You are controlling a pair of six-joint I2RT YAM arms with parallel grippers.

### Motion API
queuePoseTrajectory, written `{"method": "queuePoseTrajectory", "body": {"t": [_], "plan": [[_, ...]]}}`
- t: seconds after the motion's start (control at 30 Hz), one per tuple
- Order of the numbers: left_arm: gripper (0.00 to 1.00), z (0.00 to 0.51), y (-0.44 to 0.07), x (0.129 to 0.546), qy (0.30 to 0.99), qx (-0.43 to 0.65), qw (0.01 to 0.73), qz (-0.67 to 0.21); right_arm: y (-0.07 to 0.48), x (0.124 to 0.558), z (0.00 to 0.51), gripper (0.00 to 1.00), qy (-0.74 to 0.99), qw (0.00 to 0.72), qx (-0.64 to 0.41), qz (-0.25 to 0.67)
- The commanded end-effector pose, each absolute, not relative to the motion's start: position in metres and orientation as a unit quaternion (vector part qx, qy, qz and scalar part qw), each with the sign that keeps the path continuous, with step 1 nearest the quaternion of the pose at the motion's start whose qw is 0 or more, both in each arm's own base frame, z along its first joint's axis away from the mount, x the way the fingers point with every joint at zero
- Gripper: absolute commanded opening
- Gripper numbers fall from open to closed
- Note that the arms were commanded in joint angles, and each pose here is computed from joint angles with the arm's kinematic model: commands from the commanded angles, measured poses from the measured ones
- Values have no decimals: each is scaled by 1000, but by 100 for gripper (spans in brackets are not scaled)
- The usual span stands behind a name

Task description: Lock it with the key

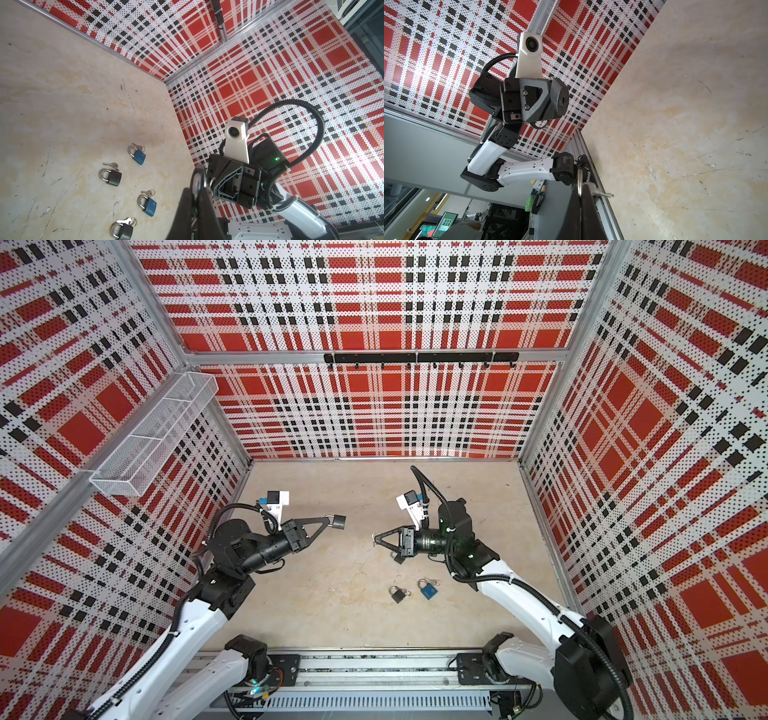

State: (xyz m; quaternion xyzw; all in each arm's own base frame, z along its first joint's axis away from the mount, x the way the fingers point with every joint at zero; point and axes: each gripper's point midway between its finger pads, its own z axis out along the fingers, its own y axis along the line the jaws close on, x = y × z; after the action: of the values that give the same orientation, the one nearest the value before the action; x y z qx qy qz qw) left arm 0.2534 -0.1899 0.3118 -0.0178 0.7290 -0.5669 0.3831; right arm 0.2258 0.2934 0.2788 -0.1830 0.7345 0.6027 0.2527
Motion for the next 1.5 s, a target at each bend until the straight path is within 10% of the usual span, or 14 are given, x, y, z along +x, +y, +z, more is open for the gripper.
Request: {"method": "queuePoseTrajectory", "body": {"t": [0.0, 0.53, 1.47], "plan": [[0, 311, -194, 245, 737, 1, 368, -567, 286, 228, 289, 0, 738, 288, -192, 579], [0, 173, -219, 199, 869, 45, 245, -428, 262, 242, 256, 0, 813, 295, -144, 480], [0, 72, -248, 236, 917, 62, 173, -355, 254, 247, 228, 0, 845, 282, -132, 435]]}}
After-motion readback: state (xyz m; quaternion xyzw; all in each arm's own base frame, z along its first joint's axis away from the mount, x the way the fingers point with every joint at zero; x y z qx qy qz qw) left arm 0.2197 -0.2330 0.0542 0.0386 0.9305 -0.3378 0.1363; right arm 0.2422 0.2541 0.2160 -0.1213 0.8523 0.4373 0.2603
